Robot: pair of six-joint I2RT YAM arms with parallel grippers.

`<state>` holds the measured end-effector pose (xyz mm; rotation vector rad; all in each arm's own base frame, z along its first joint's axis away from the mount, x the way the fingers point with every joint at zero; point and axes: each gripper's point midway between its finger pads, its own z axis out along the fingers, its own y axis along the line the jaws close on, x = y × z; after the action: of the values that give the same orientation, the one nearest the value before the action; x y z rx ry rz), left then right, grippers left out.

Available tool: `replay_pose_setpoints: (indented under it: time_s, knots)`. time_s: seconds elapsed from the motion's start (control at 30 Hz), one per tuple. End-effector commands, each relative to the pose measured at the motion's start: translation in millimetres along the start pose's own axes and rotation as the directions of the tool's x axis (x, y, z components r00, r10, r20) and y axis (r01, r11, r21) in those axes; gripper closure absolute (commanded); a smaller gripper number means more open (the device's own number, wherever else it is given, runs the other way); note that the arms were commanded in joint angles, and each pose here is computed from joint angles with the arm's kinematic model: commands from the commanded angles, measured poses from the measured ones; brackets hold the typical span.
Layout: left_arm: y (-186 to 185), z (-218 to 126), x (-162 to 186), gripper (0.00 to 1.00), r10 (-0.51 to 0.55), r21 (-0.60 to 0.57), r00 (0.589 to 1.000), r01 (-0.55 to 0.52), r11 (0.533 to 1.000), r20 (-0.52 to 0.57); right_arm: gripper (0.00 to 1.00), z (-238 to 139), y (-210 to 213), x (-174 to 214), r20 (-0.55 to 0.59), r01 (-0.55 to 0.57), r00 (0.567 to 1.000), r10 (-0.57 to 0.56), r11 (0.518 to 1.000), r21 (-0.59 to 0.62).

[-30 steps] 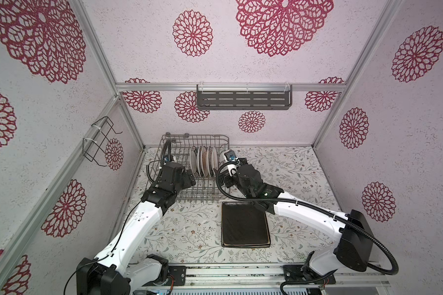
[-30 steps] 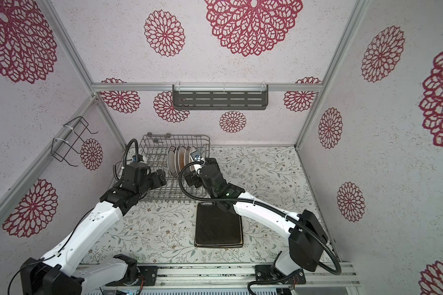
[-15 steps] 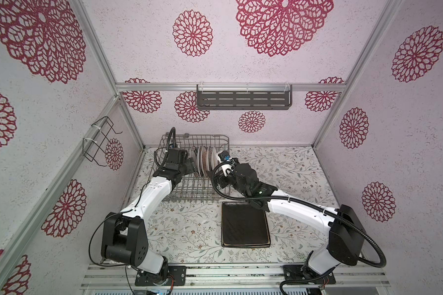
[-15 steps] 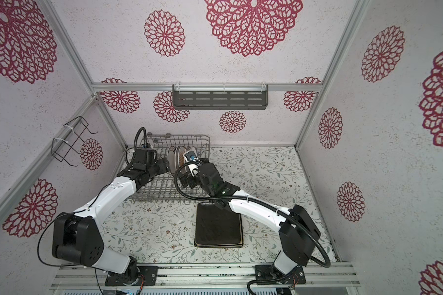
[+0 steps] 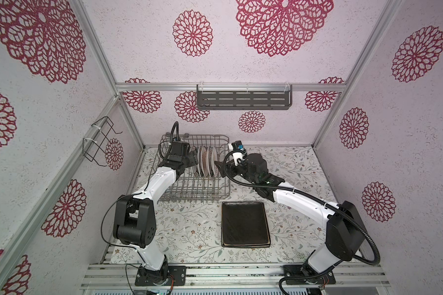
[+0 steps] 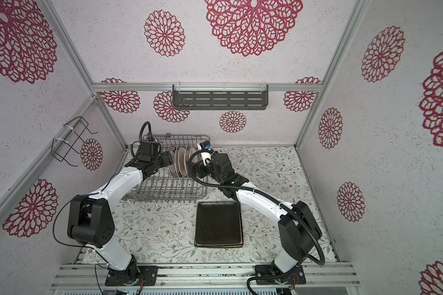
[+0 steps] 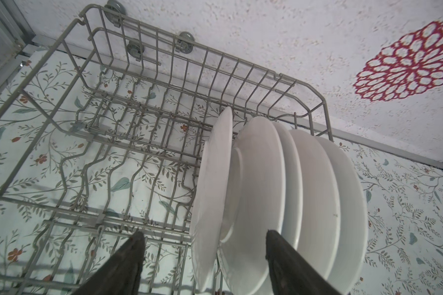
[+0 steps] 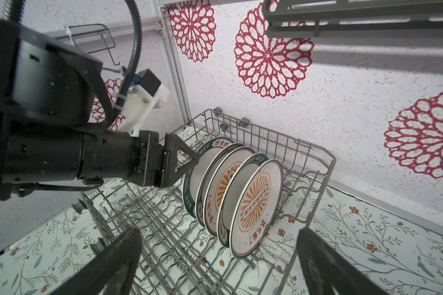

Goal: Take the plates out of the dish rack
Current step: 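Open both grippers and move them back toward the dish rack, then lower the left gripper onto the green-rimmed white plate and grasp its rim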

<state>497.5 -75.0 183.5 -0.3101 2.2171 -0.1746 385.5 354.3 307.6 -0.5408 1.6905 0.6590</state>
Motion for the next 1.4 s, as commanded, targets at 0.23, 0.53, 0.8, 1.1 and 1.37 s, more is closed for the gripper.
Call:
replay_pose_setpoints:
  time_s: [0.23, 0.53, 0.8, 1.1, 1.37]
  knots:
    - [-0.6, 19.4, -7.1, 0.32, 0.032, 0.009, 0.999, -0.032, 0.999, -0.004, 0.03, 4.1, -3.8, -17.4, 0.048, -0.039, 0.998, 0.042, 0.997, -0.061]
    - [-1.6, 31.9, -7.1, 0.69, 0.037, 0.016, 0.999, -0.036, 0.999, -0.023, 0.03, 7.5, -13.8, -10.3, 0.030, -0.045, 0.998, 0.046, 0.998, -0.055]
    - [-3.5, 35.9, -8.8, 0.80, 0.047, 0.015, 0.998, -0.046, 0.999, -0.030, 0.03, 7.5, -17.9, -6.3, 0.018, -0.043, 0.999, 0.044, 0.998, -0.051]
    - [-4.6, 41.3, -8.6, 0.87, 0.057, 0.010, 0.997, -0.056, 0.998, -0.043, 0.03, 6.3, -21.2, -3.1, 0.008, -0.044, 0.999, 0.044, 0.998, -0.044]
    - [-9.1, 38.0, -12.3, 0.98, 0.070, -0.002, 0.997, -0.070, 0.998, -0.037, 0.03, 4.8, -25.1, 1.8, -0.004, -0.046, 0.999, 0.045, 0.998, -0.032]
